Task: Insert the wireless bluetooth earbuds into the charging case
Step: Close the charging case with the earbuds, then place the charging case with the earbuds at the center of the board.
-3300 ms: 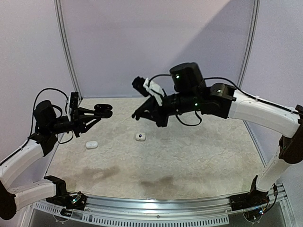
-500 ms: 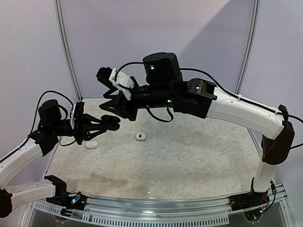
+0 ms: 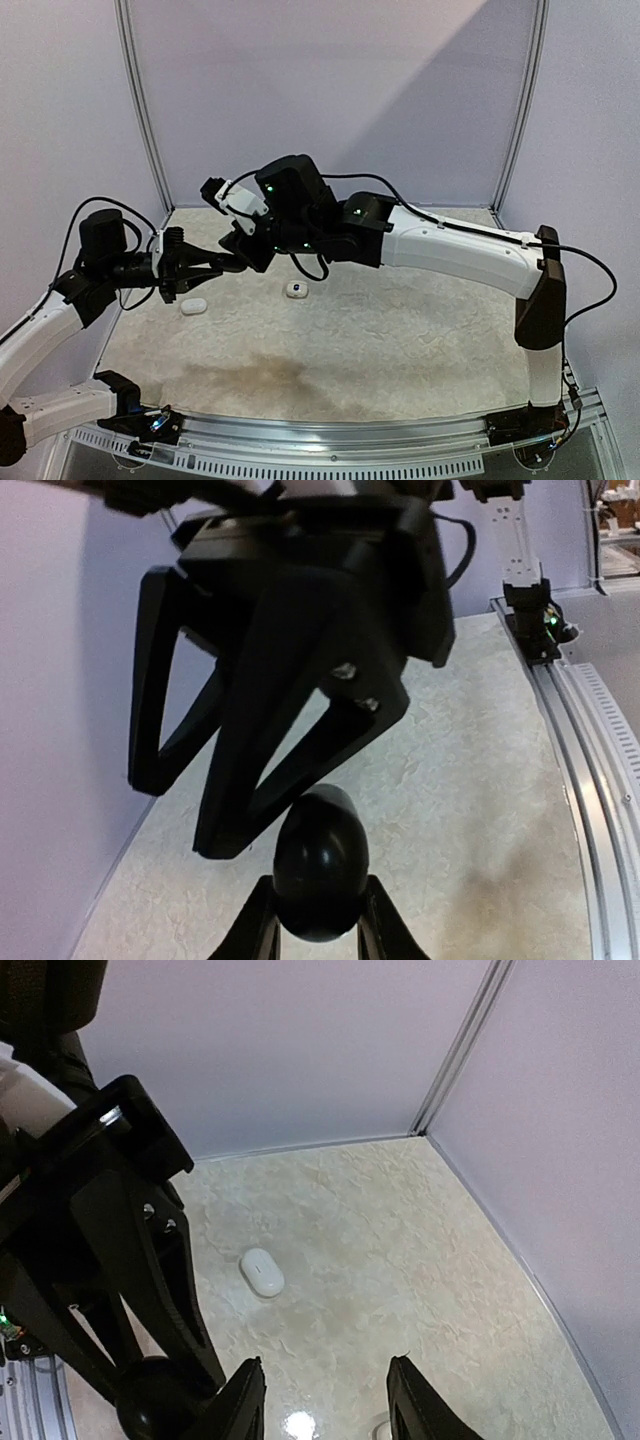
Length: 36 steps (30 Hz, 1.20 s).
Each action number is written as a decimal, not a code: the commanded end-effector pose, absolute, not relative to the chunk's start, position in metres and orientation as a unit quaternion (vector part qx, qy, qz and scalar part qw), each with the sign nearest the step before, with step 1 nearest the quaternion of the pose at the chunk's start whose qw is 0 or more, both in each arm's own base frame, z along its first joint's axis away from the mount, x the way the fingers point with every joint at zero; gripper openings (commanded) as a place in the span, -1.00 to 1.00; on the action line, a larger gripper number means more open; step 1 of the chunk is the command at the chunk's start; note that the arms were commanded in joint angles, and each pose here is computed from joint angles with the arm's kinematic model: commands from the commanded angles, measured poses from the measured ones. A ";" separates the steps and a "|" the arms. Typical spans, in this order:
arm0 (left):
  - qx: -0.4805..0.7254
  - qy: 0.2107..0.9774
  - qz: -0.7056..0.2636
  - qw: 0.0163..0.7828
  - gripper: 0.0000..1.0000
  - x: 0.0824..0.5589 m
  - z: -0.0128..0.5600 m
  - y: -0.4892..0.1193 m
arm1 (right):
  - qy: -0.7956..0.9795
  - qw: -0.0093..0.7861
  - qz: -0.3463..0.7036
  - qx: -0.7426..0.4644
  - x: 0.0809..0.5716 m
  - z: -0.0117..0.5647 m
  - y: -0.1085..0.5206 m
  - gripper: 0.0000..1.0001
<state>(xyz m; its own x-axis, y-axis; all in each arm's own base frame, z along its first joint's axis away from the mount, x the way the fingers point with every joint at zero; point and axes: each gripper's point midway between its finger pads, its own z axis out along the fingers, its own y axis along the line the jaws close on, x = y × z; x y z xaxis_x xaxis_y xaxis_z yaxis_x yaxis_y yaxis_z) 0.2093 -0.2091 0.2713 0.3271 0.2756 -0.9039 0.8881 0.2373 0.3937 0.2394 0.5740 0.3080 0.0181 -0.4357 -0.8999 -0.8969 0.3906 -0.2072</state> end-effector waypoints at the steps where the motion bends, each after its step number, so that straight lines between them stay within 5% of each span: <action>1: 0.484 0.560 -0.247 0.626 -1.00 0.242 0.296 -0.201 | 0.690 0.495 0.186 -0.494 0.232 0.292 0.554 -0.12; 7: 0.373 0.659 -0.355 0.548 -1.00 0.257 0.272 -0.204 | 0.766 0.519 0.165 -0.342 0.296 0.310 0.489 -0.07; 13: 0.170 0.787 -0.395 0.442 -1.00 0.304 0.228 -0.186 | 0.847 0.472 0.157 -0.186 0.347 0.268 0.404 0.06; 19: 0.031 0.882 -0.388 0.268 -1.00 0.339 0.162 -0.171 | 0.894 0.410 0.164 -0.071 0.363 0.218 0.325 0.50; 28: -0.078 0.924 -0.367 0.070 -1.00 0.394 0.080 -0.169 | 0.917 0.373 0.140 -0.022 0.351 0.175 0.280 0.69; 33: -0.109 0.927 -0.355 0.054 -1.00 0.409 0.041 -0.167 | 0.922 0.362 0.136 -0.022 0.348 0.170 0.278 0.71; 36: -0.124 0.929 -0.346 0.049 -0.77 0.405 0.023 -0.163 | 0.926 0.354 0.127 -0.022 0.348 0.167 0.276 0.72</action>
<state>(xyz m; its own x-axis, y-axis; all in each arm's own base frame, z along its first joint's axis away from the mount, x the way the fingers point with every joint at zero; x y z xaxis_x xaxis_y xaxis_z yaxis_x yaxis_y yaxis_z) 0.4084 -0.1710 0.0361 -0.9761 -0.2134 -0.0418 -0.1295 0.7251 -0.6763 0.3537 0.2805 0.1611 -0.7348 0.0359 -0.6773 -0.1446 0.9674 0.2081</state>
